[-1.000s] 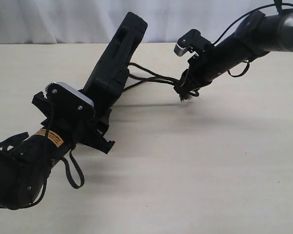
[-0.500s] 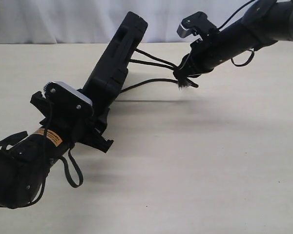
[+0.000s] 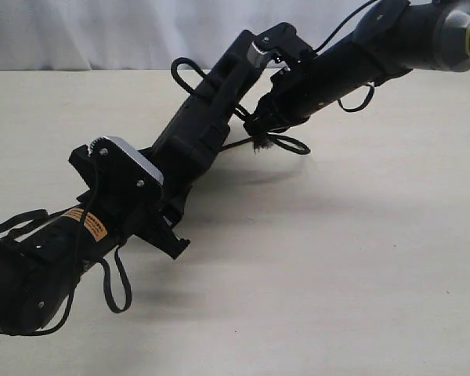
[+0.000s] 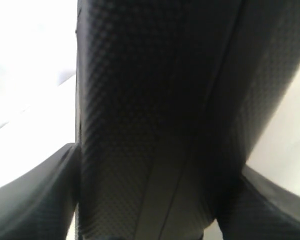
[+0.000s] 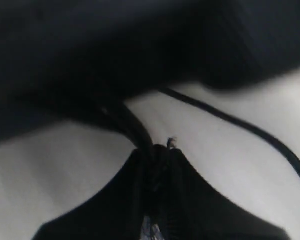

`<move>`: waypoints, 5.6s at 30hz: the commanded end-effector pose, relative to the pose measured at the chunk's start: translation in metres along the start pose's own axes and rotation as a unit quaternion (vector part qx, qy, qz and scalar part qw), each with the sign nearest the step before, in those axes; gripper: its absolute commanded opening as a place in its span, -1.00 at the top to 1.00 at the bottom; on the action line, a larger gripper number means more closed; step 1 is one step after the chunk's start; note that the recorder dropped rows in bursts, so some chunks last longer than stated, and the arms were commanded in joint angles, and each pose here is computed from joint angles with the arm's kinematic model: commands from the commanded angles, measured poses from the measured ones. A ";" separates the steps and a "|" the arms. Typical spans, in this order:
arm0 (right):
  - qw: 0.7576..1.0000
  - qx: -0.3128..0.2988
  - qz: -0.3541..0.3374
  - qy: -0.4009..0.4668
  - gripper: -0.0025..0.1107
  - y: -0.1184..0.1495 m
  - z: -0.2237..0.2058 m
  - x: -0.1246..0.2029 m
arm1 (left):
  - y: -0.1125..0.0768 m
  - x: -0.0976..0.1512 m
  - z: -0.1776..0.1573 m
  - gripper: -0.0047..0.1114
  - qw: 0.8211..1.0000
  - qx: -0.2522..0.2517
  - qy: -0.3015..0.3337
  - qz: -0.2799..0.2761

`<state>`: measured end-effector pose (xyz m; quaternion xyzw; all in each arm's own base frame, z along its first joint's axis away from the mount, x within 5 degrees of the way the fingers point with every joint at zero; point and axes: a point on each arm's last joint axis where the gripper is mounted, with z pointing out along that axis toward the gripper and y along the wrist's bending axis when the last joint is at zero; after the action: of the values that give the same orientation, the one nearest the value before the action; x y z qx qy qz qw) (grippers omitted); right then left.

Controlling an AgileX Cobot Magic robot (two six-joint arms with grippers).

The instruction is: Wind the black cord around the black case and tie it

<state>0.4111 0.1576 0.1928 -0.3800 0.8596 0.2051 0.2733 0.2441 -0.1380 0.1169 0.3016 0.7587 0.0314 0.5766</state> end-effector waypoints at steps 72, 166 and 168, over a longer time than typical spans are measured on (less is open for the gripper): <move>0.998 -0.030 0.022 -0.044 0.88 0.029 -0.042 -0.026 | 0.088 -0.082 -0.099 -0.56 0.949 -0.177 -0.081 -0.246; 0.994 0.055 -0.089 -0.014 0.88 0.060 -0.012 -0.037 | 0.211 -0.058 0.020 -0.17 0.924 0.115 0.189 -0.312; 0.995 0.055 -0.088 -0.014 0.88 0.060 -0.013 -0.037 | 0.218 -0.049 0.010 -0.17 0.901 0.086 0.238 -0.353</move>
<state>0.3813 0.2108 0.2271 -0.4475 0.8266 0.1385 0.3120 0.3599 -0.0060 0.2401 0.1227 0.9007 -0.1999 0.3656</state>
